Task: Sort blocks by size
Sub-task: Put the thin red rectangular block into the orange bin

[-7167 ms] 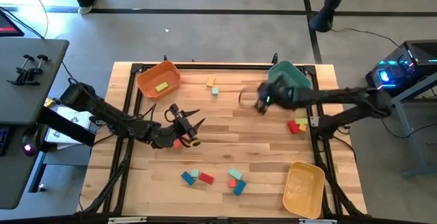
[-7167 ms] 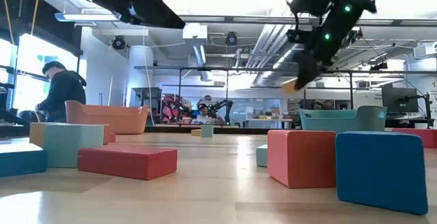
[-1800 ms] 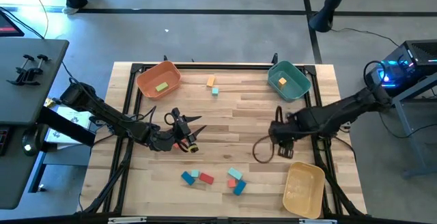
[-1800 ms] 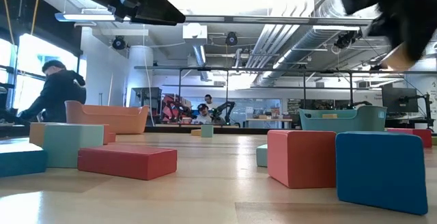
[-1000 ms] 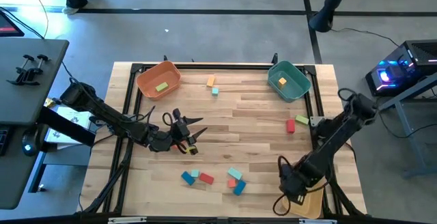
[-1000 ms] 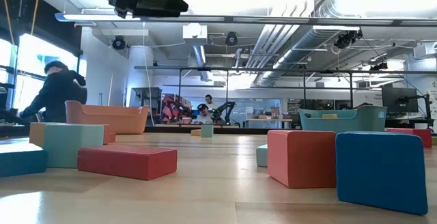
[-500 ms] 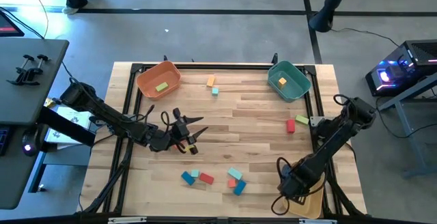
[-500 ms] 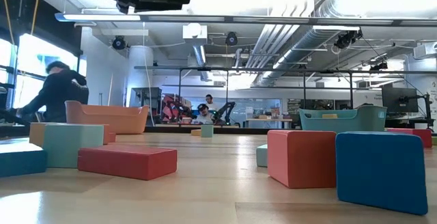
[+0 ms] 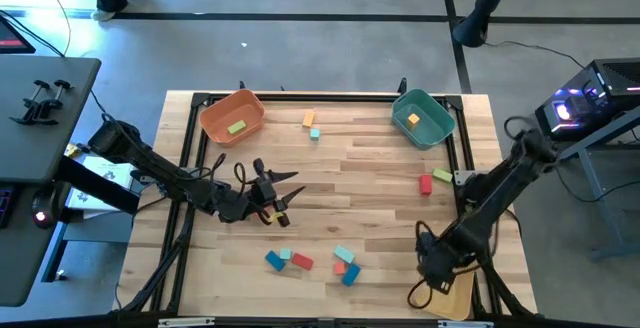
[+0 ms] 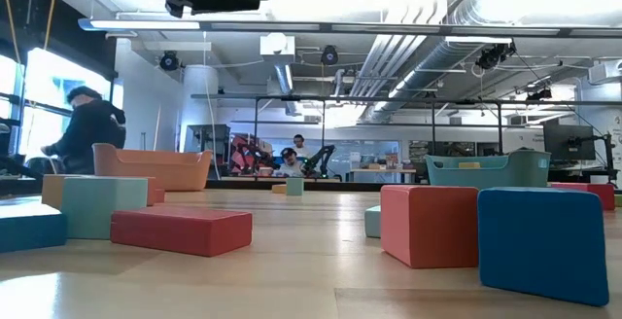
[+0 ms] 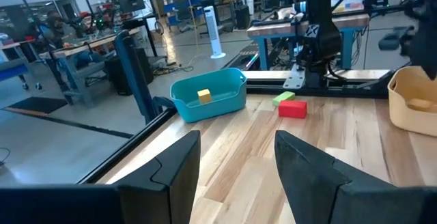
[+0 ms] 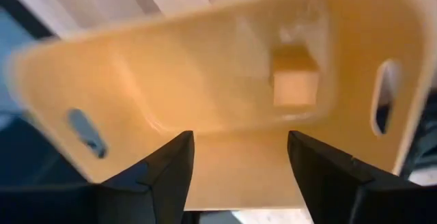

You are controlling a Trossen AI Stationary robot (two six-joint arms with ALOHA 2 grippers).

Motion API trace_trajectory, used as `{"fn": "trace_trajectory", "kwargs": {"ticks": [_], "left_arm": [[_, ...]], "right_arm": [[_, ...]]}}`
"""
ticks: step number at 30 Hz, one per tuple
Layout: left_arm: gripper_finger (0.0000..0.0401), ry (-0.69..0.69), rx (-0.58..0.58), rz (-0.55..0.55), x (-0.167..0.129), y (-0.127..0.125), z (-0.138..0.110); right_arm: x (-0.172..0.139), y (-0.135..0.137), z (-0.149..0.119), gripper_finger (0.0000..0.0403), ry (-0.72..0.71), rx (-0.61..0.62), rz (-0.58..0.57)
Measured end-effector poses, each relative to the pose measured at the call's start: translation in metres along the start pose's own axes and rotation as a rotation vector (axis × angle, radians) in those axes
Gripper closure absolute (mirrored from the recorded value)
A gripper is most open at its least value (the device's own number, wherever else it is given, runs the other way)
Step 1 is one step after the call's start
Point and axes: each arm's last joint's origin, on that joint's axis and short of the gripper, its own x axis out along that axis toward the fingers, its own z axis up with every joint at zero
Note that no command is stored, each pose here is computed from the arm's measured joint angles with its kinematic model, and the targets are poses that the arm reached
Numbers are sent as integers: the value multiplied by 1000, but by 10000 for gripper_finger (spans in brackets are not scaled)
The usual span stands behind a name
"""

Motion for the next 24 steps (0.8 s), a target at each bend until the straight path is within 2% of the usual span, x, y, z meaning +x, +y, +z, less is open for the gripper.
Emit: {"fn": "trace_trajectory", "kwargs": {"ticks": [5,9,13,16,20,22,24], "left_arm": [[227,-1,-6,13,3,2,0],[227,2,-36,35,7,7,0],[227,13,-59,50,15,13,-2],[227,23,-80,4,23,19,-3],[227,59,-79,-2,31,26,-8],[227,85,-59,21,31,30,-9],[227,109,-63,38,30,37,-8]], "right_arm": [[-34,-19,-6,169,-298,-61,66],[-54,-31,-1,169,-599,-156,42],[-65,-35,18,169,-745,-231,5],[-57,-32,42,169,-833,-356,32],[-27,-38,82,169,-936,-506,219],[-14,-50,100,169,-1035,-513,267],[-7,-65,114,169,-1153,-474,261]]}}
